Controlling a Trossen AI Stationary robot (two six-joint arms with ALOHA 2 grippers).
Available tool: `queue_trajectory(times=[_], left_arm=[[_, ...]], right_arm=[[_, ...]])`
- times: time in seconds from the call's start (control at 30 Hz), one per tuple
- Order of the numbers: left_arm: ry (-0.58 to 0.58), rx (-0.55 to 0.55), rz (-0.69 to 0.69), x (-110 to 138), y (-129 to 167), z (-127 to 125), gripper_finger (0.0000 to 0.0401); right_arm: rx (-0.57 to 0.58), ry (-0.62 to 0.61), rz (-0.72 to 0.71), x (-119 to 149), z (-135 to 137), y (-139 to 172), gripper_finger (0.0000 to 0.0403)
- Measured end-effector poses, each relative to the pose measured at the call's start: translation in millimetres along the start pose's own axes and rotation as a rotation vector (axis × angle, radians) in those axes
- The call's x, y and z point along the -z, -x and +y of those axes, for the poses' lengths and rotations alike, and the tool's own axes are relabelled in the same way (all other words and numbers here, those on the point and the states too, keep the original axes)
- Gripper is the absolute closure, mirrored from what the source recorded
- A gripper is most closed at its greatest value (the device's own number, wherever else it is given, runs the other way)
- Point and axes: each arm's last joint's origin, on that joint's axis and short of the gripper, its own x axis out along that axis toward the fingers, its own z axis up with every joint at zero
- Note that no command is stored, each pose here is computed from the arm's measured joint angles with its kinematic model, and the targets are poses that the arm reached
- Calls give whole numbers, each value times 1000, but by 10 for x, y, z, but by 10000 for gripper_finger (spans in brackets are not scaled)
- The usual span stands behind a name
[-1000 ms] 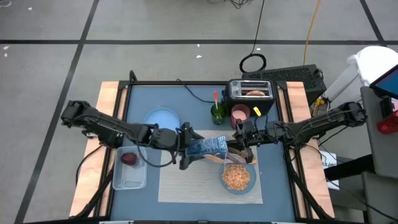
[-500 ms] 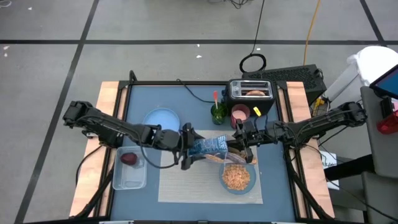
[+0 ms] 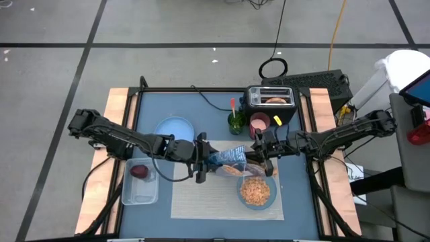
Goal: Arrange a breakfast setting
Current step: Pour the cereal into the blue bowl
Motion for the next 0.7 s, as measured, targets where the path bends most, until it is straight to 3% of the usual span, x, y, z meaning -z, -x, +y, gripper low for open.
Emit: queue_trajectory(times=[0.43,0.7], left_arm=[[-3,5,1,1,0,-2,295],[0,5,3,-19,50,5,311]], right_arm=[[-5,29,-2,-3,3,1,390],[-10,26,-9,-14,7,4,301]])
